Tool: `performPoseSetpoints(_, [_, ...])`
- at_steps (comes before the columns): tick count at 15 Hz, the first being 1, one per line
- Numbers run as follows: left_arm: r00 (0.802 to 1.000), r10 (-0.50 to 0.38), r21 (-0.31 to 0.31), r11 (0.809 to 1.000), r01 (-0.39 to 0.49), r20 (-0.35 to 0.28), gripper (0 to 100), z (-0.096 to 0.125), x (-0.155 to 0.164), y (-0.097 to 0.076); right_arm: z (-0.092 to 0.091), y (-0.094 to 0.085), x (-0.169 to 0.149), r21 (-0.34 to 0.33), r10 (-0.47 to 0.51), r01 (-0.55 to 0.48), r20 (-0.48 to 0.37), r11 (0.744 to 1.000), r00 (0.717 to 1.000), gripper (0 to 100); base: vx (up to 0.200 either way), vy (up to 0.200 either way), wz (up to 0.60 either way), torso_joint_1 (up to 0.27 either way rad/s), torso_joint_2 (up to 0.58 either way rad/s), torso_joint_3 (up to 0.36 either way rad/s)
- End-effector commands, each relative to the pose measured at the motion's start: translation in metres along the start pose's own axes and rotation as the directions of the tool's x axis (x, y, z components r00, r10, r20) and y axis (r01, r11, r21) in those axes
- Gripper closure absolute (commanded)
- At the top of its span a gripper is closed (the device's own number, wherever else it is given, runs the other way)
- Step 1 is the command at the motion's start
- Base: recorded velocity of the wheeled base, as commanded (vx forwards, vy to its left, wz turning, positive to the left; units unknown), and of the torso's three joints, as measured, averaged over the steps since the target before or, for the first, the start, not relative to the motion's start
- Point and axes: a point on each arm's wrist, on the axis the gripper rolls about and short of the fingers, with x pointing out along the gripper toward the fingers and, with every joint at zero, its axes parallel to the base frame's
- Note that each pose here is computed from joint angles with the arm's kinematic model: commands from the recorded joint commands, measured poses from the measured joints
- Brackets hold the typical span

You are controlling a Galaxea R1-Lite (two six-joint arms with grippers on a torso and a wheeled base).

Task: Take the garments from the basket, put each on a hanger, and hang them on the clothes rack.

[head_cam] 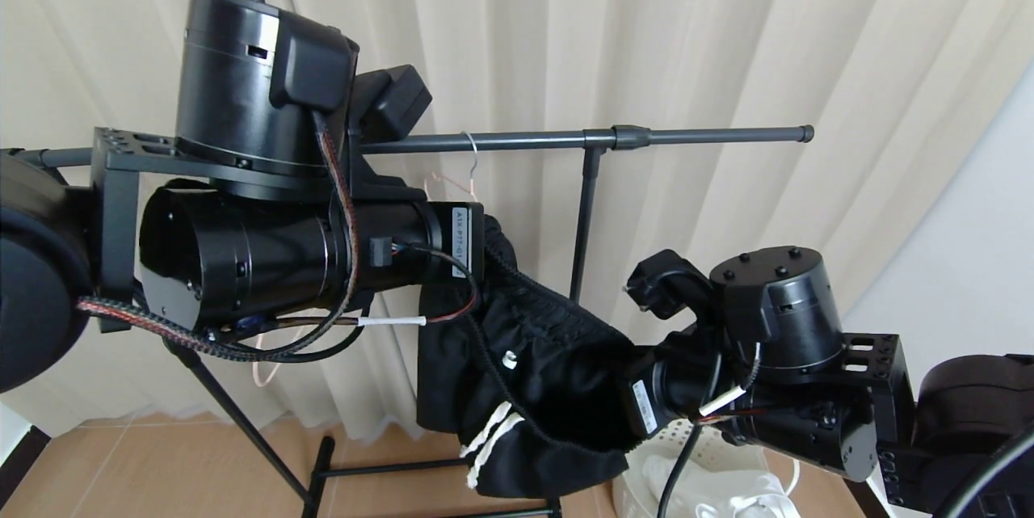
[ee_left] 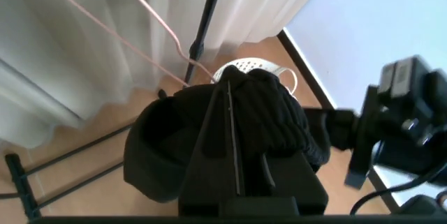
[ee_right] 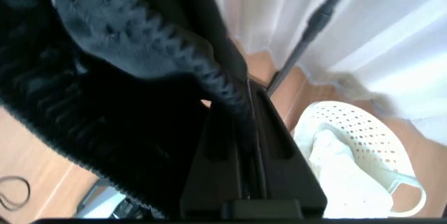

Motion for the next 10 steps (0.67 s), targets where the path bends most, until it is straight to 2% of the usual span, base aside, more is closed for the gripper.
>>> performPoseSetpoints(1, [1.000, 0.010, -0.004, 1.000, -0.010, -0.025, 100, -0.009, -0.001, 0.004, 0.000, -0.011, -0.006, 0.035, -0.035, 0.035, 0.014, 0.999, 0.999, 100, 0.000, 0.000, 0.00, 0.000, 0.00, 0.000])
performPoseSetpoints(3, [0.995, 0.028, 0.020, 0.999, -0.026, -0.095, 100, -0.032, -0.003, 0.010, 0.006, -0.016, -0.019, 0.047, -0.048, 0.046, 0.046, 0.998, 0.998, 100, 0.000, 0.000, 0.00, 0.000, 0.00, 0.000])
performPoseSetpoints(4, [0.991, 0.038, 0.031, 0.999, -0.034, -0.128, 0, -0.044, -0.006, 0.014, 0.008, -0.017, -0.023, 0.051, -0.054, 0.051, 0.060, 0.997, 0.997, 100, 0.000, 0.000, 0.00, 0.000, 0.00, 0.000])
performPoseSetpoints(5, [0.990, 0.039, 0.032, 0.999, -0.035, -0.132, 0, -0.045, -0.006, 0.014, 0.008, -0.017, -0.023, 0.051, -0.055, 0.052, 0.060, 0.997, 0.997, 100, 0.000, 0.000, 0.00, 0.000, 0.00, 0.000])
performPoseSetpoints(7, [0.985, 0.046, 0.069, 0.997, -0.035, -0.164, 0, -0.064, -0.025, 0.022, 0.003, -0.022, -0.024, 0.059, -0.111, 0.108, 0.054, 0.992, 0.992, 100, 0.000, 0.000, 0.00, 0.000, 0.00, 0.000])
performPoseSetpoints(9, [0.987, 0.044, 0.110, 0.994, -0.027, -0.153, 0, -0.071, -0.046, 0.028, 0.000, -0.022, -0.025, 0.059, -0.126, 0.123, 0.048, 0.991, 0.991, 100, 0.000, 0.000, 0.00, 0.000, 0.00, 0.000])
performPoseSetpoints(10, [0.988, 0.043, 0.109, 0.994, -0.027, -0.148, 0, -0.074, -0.053, 0.030, 0.000, -0.025, -0.024, 0.064, -0.137, 0.134, 0.046, 0.989, 0.990, 100, 0.000, 0.000, 0.00, 0.000, 0.00, 0.000])
